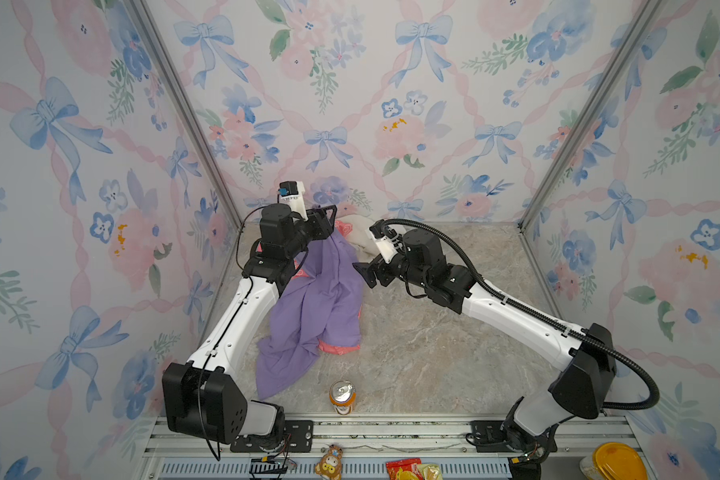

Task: Pick out a specific cloth from the pile
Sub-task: 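Lower the purple cloth onto the pink cloth with the left gripper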

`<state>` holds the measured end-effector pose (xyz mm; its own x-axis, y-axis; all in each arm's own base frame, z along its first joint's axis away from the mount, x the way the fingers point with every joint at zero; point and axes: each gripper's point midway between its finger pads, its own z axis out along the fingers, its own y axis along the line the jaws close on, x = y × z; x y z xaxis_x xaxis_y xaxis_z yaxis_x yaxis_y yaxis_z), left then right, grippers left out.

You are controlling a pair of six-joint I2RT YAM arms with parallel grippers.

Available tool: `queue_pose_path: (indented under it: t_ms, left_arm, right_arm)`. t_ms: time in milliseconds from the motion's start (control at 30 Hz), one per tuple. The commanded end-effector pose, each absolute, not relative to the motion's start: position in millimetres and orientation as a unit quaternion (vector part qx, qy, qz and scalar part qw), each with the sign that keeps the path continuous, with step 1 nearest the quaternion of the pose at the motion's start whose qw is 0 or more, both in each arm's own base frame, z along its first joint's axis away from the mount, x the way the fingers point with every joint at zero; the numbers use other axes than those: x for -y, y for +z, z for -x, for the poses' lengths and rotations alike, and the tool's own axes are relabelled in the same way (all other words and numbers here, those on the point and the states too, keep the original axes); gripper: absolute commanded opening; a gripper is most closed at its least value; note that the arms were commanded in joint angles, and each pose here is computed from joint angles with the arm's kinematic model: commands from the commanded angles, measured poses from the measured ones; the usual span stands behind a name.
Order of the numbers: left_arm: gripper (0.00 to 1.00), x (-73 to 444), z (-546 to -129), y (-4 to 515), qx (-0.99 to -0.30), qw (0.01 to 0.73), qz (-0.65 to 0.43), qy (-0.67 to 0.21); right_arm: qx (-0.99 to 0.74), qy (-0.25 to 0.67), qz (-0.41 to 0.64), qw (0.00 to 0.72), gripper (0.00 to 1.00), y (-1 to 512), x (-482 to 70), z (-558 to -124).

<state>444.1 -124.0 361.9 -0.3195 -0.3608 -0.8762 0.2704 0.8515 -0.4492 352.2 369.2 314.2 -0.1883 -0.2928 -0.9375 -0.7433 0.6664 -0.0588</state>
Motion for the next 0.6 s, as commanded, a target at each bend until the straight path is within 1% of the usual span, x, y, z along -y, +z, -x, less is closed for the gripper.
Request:
queue_pose_path:
  t_ms: [0, 67, 100, 133, 200, 300, 400, 500, 567]
  left_arm:
    - [0.75, 97.9, -432.2, 351.0, -0.783, 0.575, 0.084, -0.221]
    - [0.88, 86.2, -421.2, 350.3, -0.781, 0.582, 0.101, -0.202]
    - [0.92, 82.4, -415.7, 351.2, -0.78, 0.585, 0.104, -0.196]
    - [0.95, 78.0, -410.2, 349.7, -0.783, 0.585, 0.107, -0.185]
    - [0.98, 67.7, -400.4, 341.9, -0.794, 0.573, 0.123, -0.162]
    - [0.98, 47.6, -381.8, 320.9, -0.817, 0.541, 0.162, -0.121]
    - [0.94, 35.8, -360.1, 302.9, -0.823, 0.525, 0.185, -0.112]
    - [0.92, 13.1, -333.5, 272.1, -0.822, 0.499, 0.255, -0.102]
    - [0.87, -3.2, -316.1, 243.6, -0.817, 0.474, 0.309, -0.113]
  right_arm:
    - [-0.744, 0.206, 0.336, 0.539, 0.97, 320.2, -360.1, -354.9]
    - [-0.745, 0.205, 0.334, 0.54, 0.97, 319.6, -361.1, -357.8]
    - [-0.745, 0.206, 0.333, 0.54, 0.97, 319.5, -361.7, -358.7]
    - [-0.745, 0.208, 0.332, 0.54, 0.97, 319.6, -362.8, -359.8]
    - [-0.746, 0.21, 0.332, 0.538, 0.97, 318.4, -366.0, -361.6]
    - [-0.746, 0.214, 0.334, 0.535, 0.97, 317.8, -370.0, -364.6]
    - [-0.746, 0.218, 0.333, 0.533, 0.97, 316.2, -373.6, -366.1]
    - [-0.744, 0.224, 0.335, 0.533, 0.97, 318.3, -375.1, -365.3]
    - [-0.745, 0.225, 0.334, 0.532, 0.97, 318.0, -375.3, -365.2]
